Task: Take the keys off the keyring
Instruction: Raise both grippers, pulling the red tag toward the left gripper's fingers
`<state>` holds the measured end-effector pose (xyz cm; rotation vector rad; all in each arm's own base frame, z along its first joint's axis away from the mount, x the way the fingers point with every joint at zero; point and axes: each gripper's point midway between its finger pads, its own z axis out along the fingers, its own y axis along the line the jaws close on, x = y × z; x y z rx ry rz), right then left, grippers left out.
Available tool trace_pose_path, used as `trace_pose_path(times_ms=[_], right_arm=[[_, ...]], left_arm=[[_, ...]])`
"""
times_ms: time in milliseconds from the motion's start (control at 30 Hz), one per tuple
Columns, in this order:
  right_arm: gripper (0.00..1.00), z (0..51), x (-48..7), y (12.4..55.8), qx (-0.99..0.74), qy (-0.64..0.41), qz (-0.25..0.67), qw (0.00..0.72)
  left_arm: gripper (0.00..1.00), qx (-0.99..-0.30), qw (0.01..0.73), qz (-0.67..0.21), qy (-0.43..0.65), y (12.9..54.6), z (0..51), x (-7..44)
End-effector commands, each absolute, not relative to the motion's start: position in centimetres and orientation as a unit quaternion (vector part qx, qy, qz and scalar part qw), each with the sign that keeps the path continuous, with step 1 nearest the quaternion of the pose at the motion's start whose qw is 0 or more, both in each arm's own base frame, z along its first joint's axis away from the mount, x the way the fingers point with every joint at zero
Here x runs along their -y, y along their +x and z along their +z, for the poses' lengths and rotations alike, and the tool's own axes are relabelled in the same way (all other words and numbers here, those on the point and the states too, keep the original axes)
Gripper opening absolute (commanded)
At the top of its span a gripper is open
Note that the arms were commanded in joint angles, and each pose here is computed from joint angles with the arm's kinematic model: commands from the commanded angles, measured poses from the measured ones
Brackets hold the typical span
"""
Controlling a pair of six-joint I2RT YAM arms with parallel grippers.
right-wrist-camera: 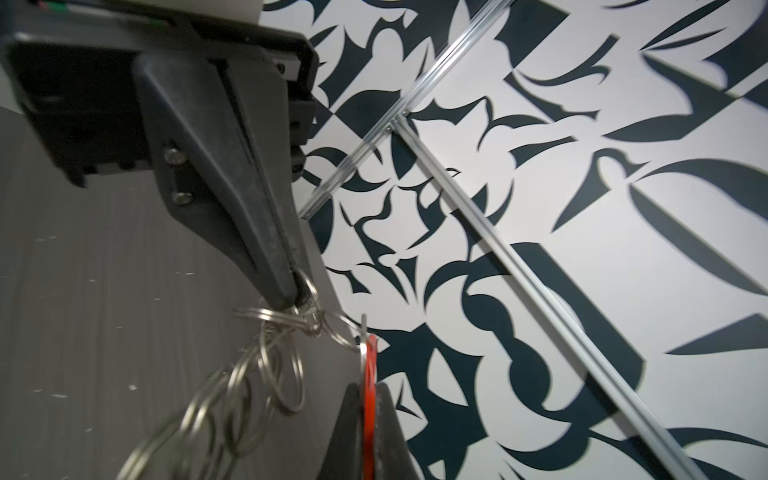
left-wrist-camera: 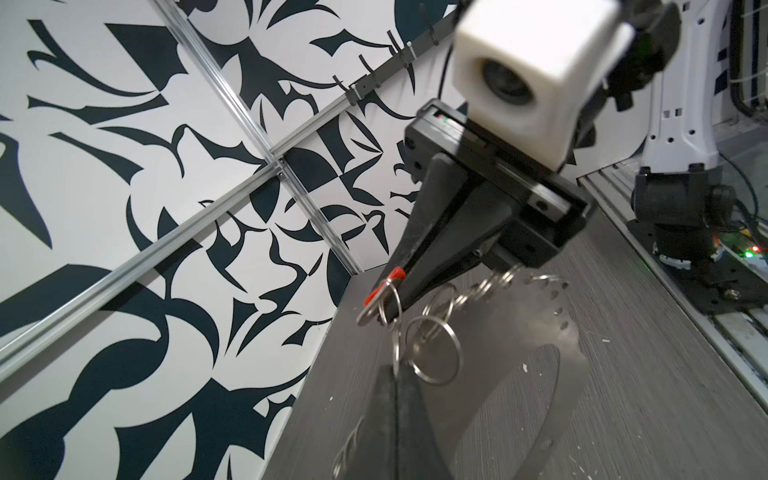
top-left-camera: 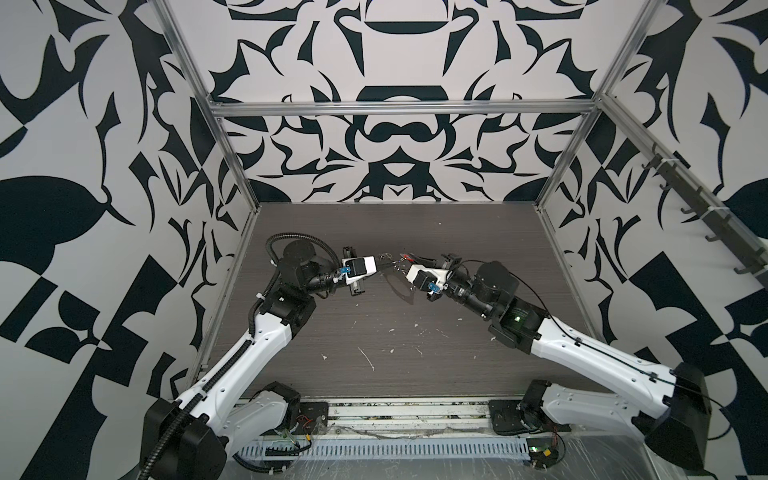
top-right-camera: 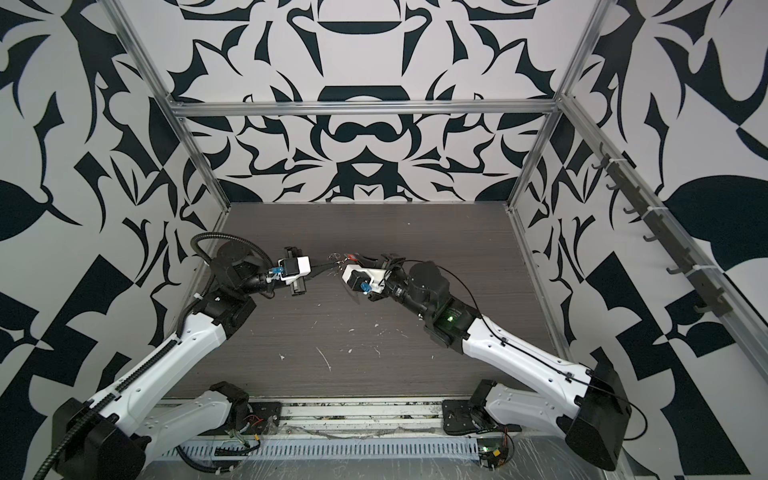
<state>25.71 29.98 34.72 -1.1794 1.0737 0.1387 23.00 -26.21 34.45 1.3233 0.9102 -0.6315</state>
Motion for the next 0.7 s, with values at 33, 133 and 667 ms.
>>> trace_pose_path(times_ms=[33, 133, 667], right_arm=[[0.00, 42.5, -28.3, 24.8, -0.460, -0.474, 0.129, 0.740], [0.00, 42.4, -28.3, 24.7, -0.459, -0.478, 0.129, 0.737], [0.00, 43.1, -29.1, 25.9, -0.309, -0.542, -0.142, 0.768]], left_arm=[[0.00, -0.406, 0.620, -0.290, 0.606, 23.3, 33.6, 25.9], [0.00, -0.417, 0.617, -0.295, 0.599, 23.9, 33.8, 25.8], [0.00, -0.533, 0.517, -0.364, 0.562, 25.6, 33.2, 26.3]])
